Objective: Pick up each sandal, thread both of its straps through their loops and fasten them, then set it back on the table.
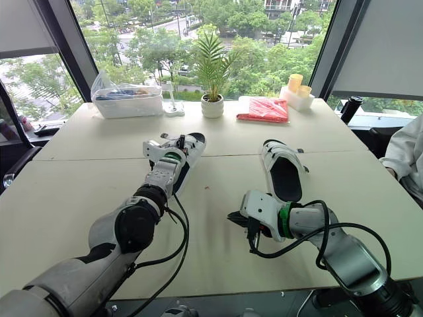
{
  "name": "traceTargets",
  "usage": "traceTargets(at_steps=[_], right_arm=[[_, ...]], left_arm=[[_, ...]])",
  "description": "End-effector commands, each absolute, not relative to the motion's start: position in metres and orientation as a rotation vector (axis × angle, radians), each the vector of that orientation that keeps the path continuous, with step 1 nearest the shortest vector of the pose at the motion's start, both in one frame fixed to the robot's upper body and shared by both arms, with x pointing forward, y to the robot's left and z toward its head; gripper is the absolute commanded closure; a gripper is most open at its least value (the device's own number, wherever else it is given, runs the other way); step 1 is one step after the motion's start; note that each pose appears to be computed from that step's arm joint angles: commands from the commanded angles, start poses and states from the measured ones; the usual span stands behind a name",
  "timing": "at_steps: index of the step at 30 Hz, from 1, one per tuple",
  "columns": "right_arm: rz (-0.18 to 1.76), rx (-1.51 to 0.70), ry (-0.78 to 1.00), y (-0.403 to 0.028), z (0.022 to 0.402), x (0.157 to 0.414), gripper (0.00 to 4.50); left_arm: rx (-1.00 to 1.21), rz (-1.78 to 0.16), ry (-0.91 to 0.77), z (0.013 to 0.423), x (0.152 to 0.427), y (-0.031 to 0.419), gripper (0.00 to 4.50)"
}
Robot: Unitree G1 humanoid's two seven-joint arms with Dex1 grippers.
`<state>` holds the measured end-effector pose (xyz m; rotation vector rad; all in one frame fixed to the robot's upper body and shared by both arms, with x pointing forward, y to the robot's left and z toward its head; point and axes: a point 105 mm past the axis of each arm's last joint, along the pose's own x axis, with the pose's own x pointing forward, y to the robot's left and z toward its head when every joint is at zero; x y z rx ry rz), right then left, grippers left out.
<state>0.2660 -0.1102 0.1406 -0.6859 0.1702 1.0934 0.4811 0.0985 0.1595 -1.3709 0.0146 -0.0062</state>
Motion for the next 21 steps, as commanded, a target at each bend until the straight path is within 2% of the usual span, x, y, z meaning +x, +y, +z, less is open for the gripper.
traceTargets(at_steps=[1,3,8,15,18,21], right_arm=[[1.103,-0.701,0.127,-0.106,0.148,0.265,4.50],[1.105,-0.699,0.126,-0.105,0.148,0.266,4.50],[1.110,-0.697,0.124,-0.104,0.148,0.267,4.50],[1.122,-0.691,0.121,-0.100,0.145,0.267,4.50],[1.130,-0.689,0.120,-0.100,0.143,0.267,4.50],[1.137,-0.694,0.123,-0.101,0.141,0.268,4.50]], left_arm=[[-1.354,-0.010,-0.028,0.172,0.483,0.104,3.60],[-1.348,-0.005,-0.015,0.168,0.483,0.104,2.75],[-1.332,-0.049,0.033,0.162,0.482,0.097,0.12],[-1.137,-0.288,0.147,0.149,0.468,0.084,0.03],[-0.981,-0.465,0.267,0.139,0.435,0.080,0.03],[-0.895,-0.571,0.311,0.142,0.396,0.087,0.03]])
